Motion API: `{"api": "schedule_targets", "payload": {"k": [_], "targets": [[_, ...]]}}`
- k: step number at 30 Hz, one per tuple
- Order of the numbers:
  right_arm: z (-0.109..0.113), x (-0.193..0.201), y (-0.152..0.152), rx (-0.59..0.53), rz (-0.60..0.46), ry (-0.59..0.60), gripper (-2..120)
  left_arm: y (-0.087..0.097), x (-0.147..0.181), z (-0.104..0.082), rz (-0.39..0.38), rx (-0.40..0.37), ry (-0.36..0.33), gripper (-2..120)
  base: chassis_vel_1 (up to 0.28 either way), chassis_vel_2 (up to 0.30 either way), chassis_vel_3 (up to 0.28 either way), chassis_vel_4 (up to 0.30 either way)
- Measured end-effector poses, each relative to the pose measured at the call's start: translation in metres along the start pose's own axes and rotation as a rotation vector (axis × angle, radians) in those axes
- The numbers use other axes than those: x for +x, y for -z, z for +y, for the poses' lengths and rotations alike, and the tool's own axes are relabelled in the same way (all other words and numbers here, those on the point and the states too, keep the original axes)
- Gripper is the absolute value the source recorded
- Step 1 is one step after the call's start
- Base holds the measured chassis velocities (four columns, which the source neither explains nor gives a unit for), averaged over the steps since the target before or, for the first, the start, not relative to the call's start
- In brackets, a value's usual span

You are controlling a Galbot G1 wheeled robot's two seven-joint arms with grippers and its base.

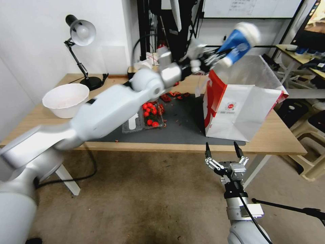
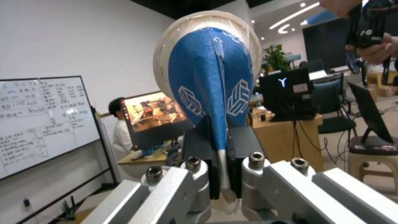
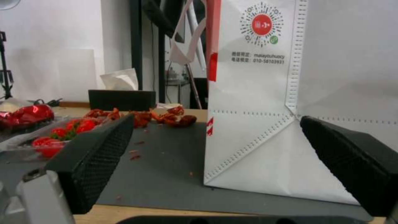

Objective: Pick up the trash from the table and place it into the takeout bag.

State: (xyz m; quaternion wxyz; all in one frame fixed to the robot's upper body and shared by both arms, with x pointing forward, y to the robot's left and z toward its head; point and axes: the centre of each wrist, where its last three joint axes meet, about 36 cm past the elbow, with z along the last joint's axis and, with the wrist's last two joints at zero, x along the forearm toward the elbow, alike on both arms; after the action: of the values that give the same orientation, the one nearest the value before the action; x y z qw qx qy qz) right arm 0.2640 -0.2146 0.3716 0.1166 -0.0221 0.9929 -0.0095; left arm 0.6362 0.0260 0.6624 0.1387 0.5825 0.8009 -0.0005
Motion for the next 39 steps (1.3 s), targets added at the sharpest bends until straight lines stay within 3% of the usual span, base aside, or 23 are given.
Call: {"api": "schedule_targets", "payload": {"k": [4, 11, 17, 19, 21, 23, 27, 29, 31, 34, 35, 39], "targets": [[0.001, -0.001, 0.002, -0.005, -0.009, -0.007, 100, -0.012, -0.023, 0.007, 0.064, -0.013, -0.018, 2, 0.000, 0.000, 0.000, 0.000], [0.003, -0.002, 0.002, -0.014, -0.015, -0.013, 100, -0.033, -0.024, 0.007, 0.134, -0.020, -0.026, 7, 0.000, 0.000, 0.000, 0.000], [0.004, -0.003, 0.002, -0.017, -0.017, -0.012, 100, -0.039, -0.022, 0.007, 0.151, -0.021, -0.023, 27, 0.000, 0.000, 0.000, 0.000], [0.004, -0.003, 0.002, -0.016, -0.017, -0.011, 100, -0.038, -0.023, 0.006, 0.151, -0.022, -0.020, 40, 0.000, 0.000, 0.000, 0.000], [0.004, -0.003, 0.002, -0.016, -0.017, -0.011, 100, -0.038, -0.023, 0.006, 0.150, -0.022, -0.019, 42, 0.000, 0.000, 0.000, 0.000], [0.004, -0.002, 0.002, -0.015, -0.016, -0.010, 100, -0.034, -0.023, 0.006, 0.138, -0.022, -0.008, 56, 0.000, 0.000, 0.000, 0.000], [0.004, -0.002, 0.003, -0.014, -0.017, -0.009, 100, -0.033, -0.021, 0.006, 0.133, -0.021, 0.000, 64, 0.000, 0.000, 0.000, 0.000], [0.004, -0.002, 0.003, -0.014, -0.018, -0.009, 100, -0.030, -0.017, 0.006, 0.116, -0.015, 0.026, 76, 0.000, 0.000, 0.000, 0.000], [0.004, -0.002, 0.003, -0.015, -0.019, -0.009, 100, -0.029, -0.016, 0.006, 0.109, -0.012, 0.035, 79, 0.000, 0.000, 0.000, 0.000], [0.004, -0.003, 0.004, -0.016, -0.022, -0.010, 100, -0.023, -0.004, 0.006, 0.045, 0.039, 0.121, 93, 0.000, 0.000, 0.000, 0.000], [0.004, -0.003, 0.004, -0.016, -0.022, -0.010, 100, -0.023, -0.004, 0.006, 0.045, 0.039, 0.121, 93, 0.000, 0.000, 0.000, 0.000], [0.004, -0.003, 0.006, -0.016, -0.022, -0.010, 100, -0.020, 0.033, 0.015, -0.009, 0.086, 0.250, 100, 0.000, 0.000, 0.000, 0.000]]}}
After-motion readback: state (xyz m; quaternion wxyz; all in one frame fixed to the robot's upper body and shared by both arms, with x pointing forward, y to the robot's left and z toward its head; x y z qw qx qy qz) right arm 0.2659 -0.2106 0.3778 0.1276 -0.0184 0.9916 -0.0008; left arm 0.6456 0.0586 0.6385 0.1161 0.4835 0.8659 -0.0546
